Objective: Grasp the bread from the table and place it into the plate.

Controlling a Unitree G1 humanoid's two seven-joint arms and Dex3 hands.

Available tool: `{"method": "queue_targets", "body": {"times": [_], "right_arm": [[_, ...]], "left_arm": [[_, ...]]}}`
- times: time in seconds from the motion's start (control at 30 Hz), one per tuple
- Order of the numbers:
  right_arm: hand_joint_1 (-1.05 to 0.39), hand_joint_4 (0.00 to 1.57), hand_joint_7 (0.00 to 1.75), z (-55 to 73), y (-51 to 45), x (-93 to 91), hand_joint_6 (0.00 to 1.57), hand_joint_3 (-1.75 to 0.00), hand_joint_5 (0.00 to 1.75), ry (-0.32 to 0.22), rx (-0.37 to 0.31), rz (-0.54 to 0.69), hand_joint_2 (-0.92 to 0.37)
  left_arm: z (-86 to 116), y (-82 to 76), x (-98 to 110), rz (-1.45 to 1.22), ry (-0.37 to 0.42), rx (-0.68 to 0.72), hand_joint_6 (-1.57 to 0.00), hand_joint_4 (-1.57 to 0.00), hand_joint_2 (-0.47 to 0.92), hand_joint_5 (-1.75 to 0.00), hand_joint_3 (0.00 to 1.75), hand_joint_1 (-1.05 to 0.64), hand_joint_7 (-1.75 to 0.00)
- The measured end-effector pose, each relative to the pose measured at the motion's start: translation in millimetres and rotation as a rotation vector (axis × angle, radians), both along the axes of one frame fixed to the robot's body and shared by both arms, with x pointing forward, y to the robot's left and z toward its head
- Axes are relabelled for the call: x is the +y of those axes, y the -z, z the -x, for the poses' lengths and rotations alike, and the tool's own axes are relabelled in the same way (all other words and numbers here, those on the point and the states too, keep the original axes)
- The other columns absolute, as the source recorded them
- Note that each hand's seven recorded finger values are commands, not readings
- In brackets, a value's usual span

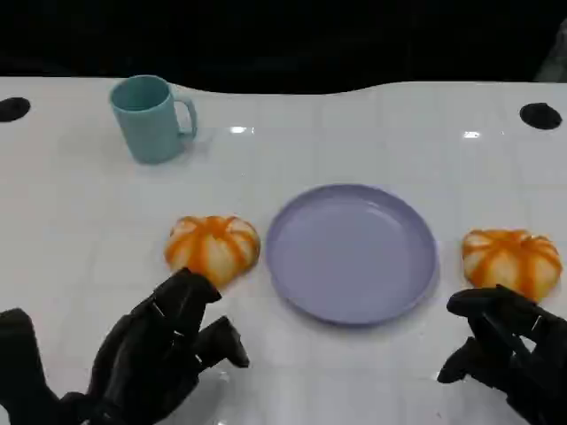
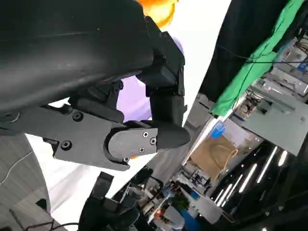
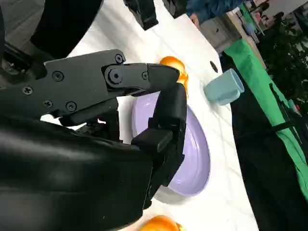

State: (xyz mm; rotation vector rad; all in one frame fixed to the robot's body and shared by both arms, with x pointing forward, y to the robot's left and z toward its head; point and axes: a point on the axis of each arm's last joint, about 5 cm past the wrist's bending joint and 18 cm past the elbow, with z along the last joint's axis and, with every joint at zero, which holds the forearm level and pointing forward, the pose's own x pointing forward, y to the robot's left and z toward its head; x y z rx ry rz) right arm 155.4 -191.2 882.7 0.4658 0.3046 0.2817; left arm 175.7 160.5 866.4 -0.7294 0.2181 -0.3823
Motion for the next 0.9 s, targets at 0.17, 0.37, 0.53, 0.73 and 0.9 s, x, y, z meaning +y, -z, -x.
{"method": "queue_targets", "body": {"times": [0.17, 0.37, 0.53, 0.73, 0.9], "right_arm": [[-0.45, 0.59, 1.07, 0.0, -0.1, 0.1, 0.55, -0.28, 1.45, -0.001, -0.001, 0.000, -0.92], [-0.45, 0.59, 1.08, -0.6, -0.3, 0.5, 0.57, -0.29, 1.48, -0.006, -0.005, -0.001, -0.92], [-0.45, 0.59, 1.08, -1.2, -0.8, 0.7, 0.57, -0.28, 1.48, -0.009, -0.009, -0.003, -0.92], [-0.45, 0.58, 1.08, -1.2, -1.0, 0.8, 0.55, -0.27, 1.48, -0.008, -0.006, -0.004, -0.92], [-0.45, 0.58, 1.08, -1.3, -1.7, 1.1, 0.55, -0.28, 1.48, -0.005, -0.008, -0.001, -0.92]], "left_arm": [[0.0, 0.1, 0.2, -0.005, -0.004, -0.004, -0.50, -0.72, 0.92, -1.75, 0.45, -0.52, -1.75], [0.0, 0.0, 0.4, -0.006, -0.004, -0.005, -0.50, -0.72, 0.92, -1.75, 0.42, -0.53, -1.75], [0.0, 0.0, 0.5, -0.006, -0.001, -0.008, -0.48, -0.71, 0.92, -1.75, 0.45, -0.52, -1.75], [0.2, 0.1, 0.4, -0.005, 0.000, -0.007, -0.48, -0.72, 0.92, -1.75, 0.44, -0.53, -1.75], [-0.7, -1.5, 1.9, -0.054, -0.009, -0.046, -0.43, -0.67, 0.92, -1.75, 0.48, -0.54, -1.72]]}}
